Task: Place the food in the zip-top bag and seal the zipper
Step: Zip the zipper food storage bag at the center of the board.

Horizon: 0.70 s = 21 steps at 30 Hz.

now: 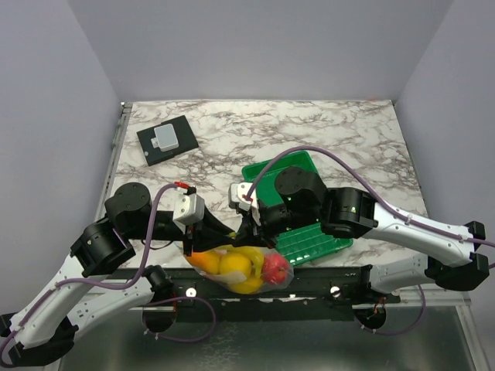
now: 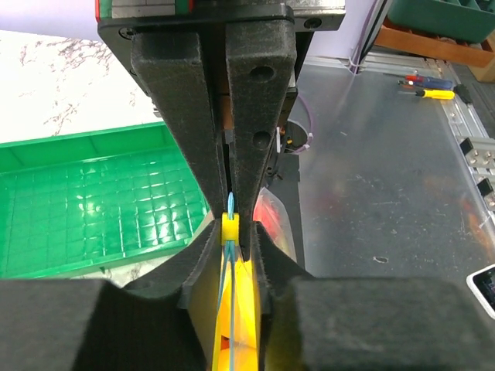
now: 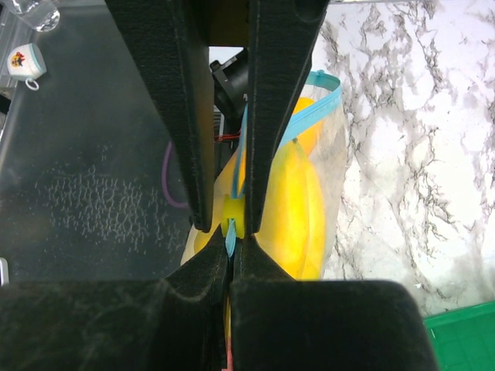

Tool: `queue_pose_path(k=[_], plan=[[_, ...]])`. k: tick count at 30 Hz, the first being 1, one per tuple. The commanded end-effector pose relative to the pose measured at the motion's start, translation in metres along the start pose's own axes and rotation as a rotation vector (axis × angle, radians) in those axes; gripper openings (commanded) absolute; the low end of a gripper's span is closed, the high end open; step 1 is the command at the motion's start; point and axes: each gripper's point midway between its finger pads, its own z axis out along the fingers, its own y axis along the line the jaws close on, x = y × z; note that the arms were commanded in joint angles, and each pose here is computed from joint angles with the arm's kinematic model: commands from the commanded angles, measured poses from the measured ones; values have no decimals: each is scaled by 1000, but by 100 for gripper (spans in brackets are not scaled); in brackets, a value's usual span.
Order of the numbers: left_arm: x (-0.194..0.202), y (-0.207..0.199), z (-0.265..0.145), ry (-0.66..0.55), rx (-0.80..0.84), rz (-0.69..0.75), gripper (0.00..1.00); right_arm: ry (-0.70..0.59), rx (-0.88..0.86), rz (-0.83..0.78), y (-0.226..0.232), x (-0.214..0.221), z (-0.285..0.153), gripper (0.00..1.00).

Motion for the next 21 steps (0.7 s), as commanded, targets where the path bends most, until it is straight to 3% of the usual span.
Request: queue_pose_path(k=[1, 4, 9, 21], plan=[[-1, 3, 1, -11, -14, 5, 20, -45, -10, -17, 3, -17, -1, 1], [-2, 5, 1, -12, -25, 7, 16, -39, -10, -16, 3, -15, 0, 1], [0, 8, 2, -7, -34, 2, 0, -51, -5, -27, 3, -19, -3, 1], [13, 11, 5, 17, -44, -47, 0, -183, 56, -85, 2, -42, -29, 1]])
